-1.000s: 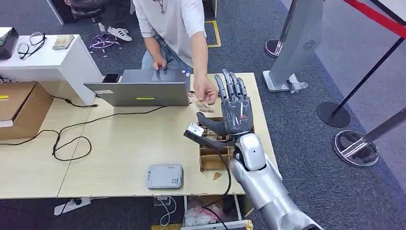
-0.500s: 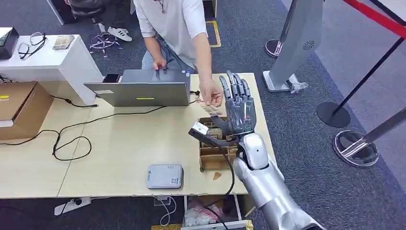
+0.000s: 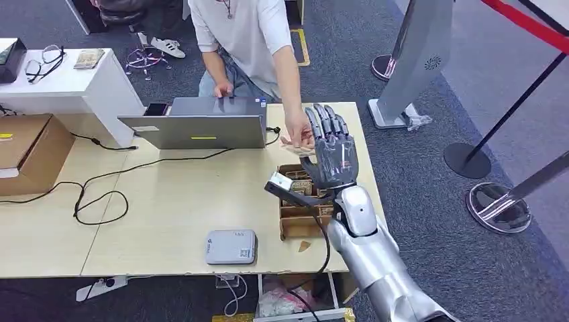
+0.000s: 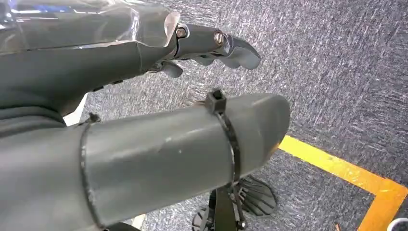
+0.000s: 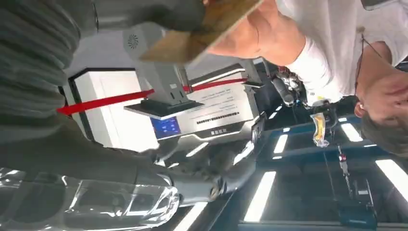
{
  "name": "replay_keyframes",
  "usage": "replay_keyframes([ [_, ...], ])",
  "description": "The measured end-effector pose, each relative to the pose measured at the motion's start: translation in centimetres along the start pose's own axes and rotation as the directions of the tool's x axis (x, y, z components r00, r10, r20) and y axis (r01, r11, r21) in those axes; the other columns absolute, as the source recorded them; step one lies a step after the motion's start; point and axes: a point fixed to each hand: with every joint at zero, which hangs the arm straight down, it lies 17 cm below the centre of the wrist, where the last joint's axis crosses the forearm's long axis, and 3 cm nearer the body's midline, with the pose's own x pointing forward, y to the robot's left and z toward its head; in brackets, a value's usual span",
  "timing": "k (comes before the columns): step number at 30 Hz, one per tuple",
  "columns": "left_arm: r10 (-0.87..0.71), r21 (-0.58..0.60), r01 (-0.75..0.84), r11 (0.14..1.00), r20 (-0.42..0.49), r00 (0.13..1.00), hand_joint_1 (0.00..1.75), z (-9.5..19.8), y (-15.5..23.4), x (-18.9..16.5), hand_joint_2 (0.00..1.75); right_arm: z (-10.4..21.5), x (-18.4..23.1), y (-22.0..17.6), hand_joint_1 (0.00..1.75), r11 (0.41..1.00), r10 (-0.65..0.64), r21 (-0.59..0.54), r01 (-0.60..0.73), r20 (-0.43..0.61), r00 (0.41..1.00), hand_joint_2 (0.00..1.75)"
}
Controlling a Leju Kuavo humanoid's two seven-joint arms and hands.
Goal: Pass the card to the sensor for recognition and then transmit it.
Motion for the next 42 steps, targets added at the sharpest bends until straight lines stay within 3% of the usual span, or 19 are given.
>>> replay_keyframes([
  [30,-0.005,-0.011,0.005,1.0,0.007,1.0,0.0,0.1,-0.3,0.1,0.0,0.2,-1.0,0.0,1.75,1.0,-0.016,-0.002,0.016,-0.021,1.0,1.75],
  [33,-0.005,-0.012,0.005,1.0,0.015,1.0,0.0,0.1,-0.3,0.2,0.0,0.5,-1.4,0.0,1.75,0.994,-0.109,-0.02,0.108,-0.042,0.993,1.75],
  [35,-0.005,-0.015,0.005,1.0,0.019,1.0,0.0,0.1,-0.4,0.3,0.0,1.2,-1.9,0.8,1.75,0.97,-0.244,-0.012,0.244,-0.098,0.965,1.75],
  [39,-0.008,-0.021,0.009,1.0,0.02,1.0,0.0,0.1,-0.6,0.3,0.0,3.6,-0.1,3.7,1.75,0.811,-0.558,0.059,0.582,-0.22,0.8,1.75],
  [42,-0.01,-0.024,0.011,1.0,0.02,1.0,0.0,0.2,-0.7,0.2,0.0,4.4,1.3,3.7,1.75,0.777,-0.601,0.068,0.626,-0.216,0.769,1.75],
])
